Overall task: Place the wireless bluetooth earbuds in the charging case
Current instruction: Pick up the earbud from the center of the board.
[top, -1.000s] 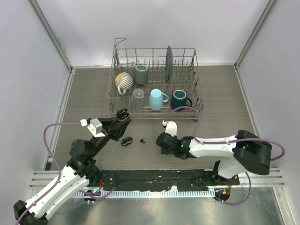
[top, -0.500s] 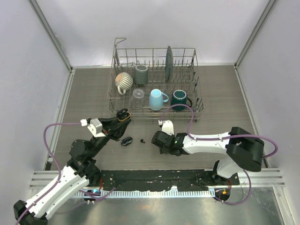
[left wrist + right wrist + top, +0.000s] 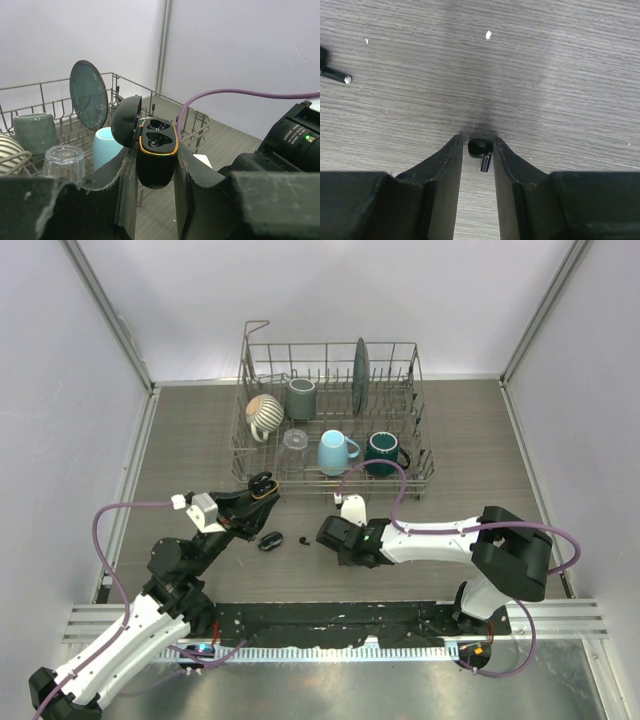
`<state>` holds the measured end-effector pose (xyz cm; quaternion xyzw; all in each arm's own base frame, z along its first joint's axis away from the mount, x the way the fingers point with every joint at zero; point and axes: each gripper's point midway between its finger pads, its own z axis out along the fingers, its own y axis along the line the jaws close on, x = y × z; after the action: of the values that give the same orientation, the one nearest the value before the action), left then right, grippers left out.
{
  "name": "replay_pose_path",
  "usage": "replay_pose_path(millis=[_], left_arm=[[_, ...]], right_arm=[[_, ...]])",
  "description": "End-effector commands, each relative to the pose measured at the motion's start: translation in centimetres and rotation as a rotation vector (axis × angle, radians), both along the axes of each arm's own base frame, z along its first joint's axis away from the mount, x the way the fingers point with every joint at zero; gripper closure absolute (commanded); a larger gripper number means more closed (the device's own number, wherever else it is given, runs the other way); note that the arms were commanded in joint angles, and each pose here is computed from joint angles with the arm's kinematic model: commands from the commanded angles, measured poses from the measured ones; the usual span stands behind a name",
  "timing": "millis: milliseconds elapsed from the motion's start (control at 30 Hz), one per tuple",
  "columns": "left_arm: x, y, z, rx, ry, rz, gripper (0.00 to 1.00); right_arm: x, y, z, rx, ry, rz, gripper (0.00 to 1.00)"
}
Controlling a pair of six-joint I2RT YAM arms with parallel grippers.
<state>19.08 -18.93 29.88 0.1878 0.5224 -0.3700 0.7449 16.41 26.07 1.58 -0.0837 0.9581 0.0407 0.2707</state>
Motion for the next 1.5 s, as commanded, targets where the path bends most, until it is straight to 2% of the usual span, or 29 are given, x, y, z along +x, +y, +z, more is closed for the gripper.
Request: replay_pose_path(millis=[0,367,433,500,567,600,733,833,933,967,1033,1133,1400,1467], left_arm=[[-0.5,0.2,1.8,-0.037,-0.039,-0.006,1.0],[-0.5,0.2,1.9,-0.037,-0.042,-0.01,1.0],[-0.5,0.2,1.9,-0.035,-0.041,-0.01,1.0],[-0.5,0.2,2.0,-0.037,-0.043,-0.01,1.0],[-0.5,0.2,1.9,-0.036,-0.043,-0.01,1.0],[-0.5,0.2,1.8,-0.034,-0.04,-0.008,1.0],[-0.4,0.1,2.0,-0.037,-0.041,-0.008,1.0],[-0.3,0.1,2.1,-0.04,-0.045,-0.009,1.0],[-0.3,-0.2,2.2,-0.04,-0.051,-0.021,1.0],[-0.4,-0.3,2.3,-0.043,-0.057,-0.024,1.0],[-0.4,-0.7,2.1,-0.034,-0.057,-0.042,1.0],[-0.5,-1.2,2.3,-0.03,-0.063,-0.068,1.0],[-0.4,-2.2,2.8,-0.035,-0.054,-0.113,1.0],[-0.3,-2.5,2.6,-0.029,-0.047,-0.121,1.0]], right_arm=[[-0.7,-0.4,-1.1,-0.009,0.049,-0.034,0.65],[-0.5,-0.9,-1.1,-0.02,0.054,-0.04,0.74],[-0.4,-1.0,-0.9,-0.019,0.046,-0.043,0.78],[-0.2,-0.8,-0.5,-0.014,0.032,-0.04,0.88],[0.3,-0.6,0.6,0.005,0.001,-0.039,0.93],[0.7,-0.4,1.3,0.016,-0.019,-0.029,0.99],[2.8,0.0,5.4,0.073,-0.161,-0.031,0.99],[4.4,0.6,10.4,0.168,-0.299,-0.026,0.99],[5.9,1.2,16.6,0.342,-0.477,-0.031,0.99],[6.3,1.1,18.1,0.355,-0.534,-0.009,0.99],[6.7,1.4,23.0,0.5,-0.654,-0.006,0.99],[7.0,1.8,28.3,0.601,-0.789,0.029,0.99],[6.3,5.4,36.1,0.733,-0.961,0.16,0.99],[6.1,6.4,36.6,0.739,-0.973,0.189,0.99]])
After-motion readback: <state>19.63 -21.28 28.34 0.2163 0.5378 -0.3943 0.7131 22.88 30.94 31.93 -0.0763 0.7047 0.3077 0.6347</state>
